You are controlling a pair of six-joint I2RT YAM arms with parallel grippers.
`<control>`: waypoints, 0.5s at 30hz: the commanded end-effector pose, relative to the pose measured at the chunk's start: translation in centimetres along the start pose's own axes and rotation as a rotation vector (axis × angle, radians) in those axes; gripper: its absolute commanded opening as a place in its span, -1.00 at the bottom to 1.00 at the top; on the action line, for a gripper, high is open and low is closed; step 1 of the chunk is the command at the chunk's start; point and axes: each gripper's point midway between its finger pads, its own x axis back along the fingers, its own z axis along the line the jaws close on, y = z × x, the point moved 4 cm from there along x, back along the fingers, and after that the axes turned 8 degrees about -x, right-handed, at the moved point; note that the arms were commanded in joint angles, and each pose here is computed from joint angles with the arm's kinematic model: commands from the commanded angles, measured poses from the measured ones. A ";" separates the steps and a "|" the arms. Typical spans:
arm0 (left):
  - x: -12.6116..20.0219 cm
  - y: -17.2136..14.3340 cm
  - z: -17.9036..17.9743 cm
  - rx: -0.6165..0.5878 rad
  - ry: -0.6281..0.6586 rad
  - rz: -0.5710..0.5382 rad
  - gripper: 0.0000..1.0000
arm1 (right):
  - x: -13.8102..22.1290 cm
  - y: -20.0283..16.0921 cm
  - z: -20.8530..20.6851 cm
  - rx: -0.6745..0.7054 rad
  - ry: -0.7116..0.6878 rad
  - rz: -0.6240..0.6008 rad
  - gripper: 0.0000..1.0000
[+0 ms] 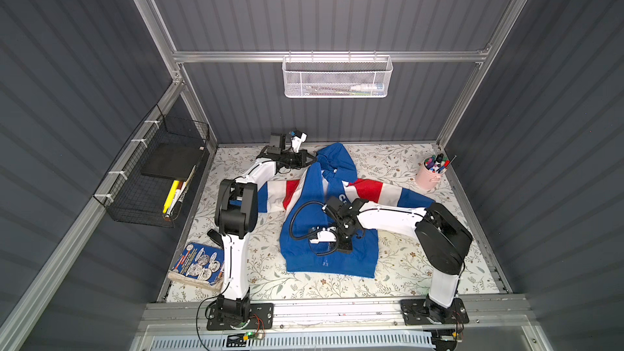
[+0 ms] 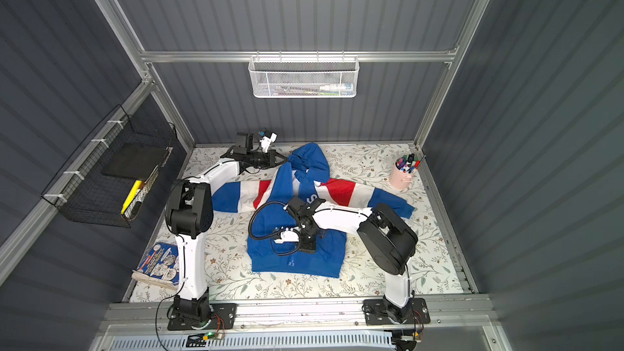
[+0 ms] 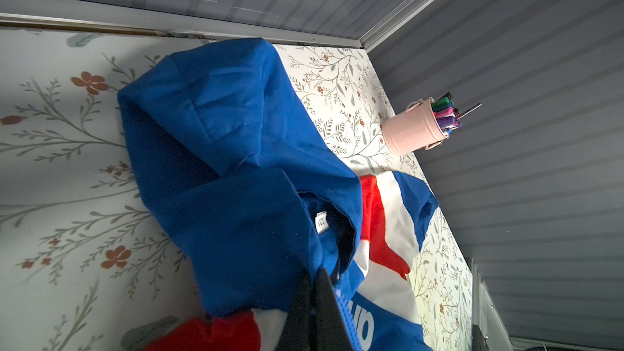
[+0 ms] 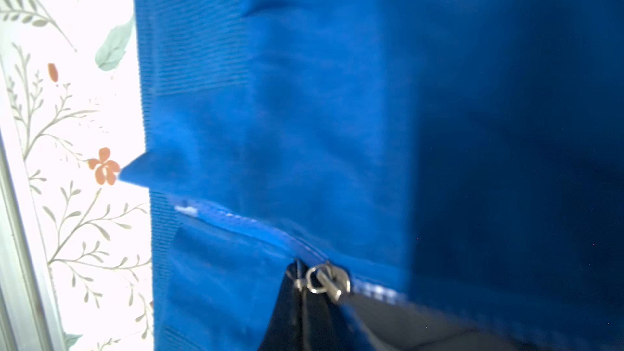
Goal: Unzip the jacket
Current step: Unzip the zipper on the jacket.
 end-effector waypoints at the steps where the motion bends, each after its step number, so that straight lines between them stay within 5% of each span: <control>1: 0.6 1.8 1.5 -0.025 0.054 -0.053 -1.00 | 0.1 -1.5 2.5 -0.005 0.077 0.057 -1.00; 15: 0.9 1.5 3.3 -0.023 0.111 -0.046 -1.00 | -0.1 -2.1 5.2 0.007 0.106 0.089 -1.00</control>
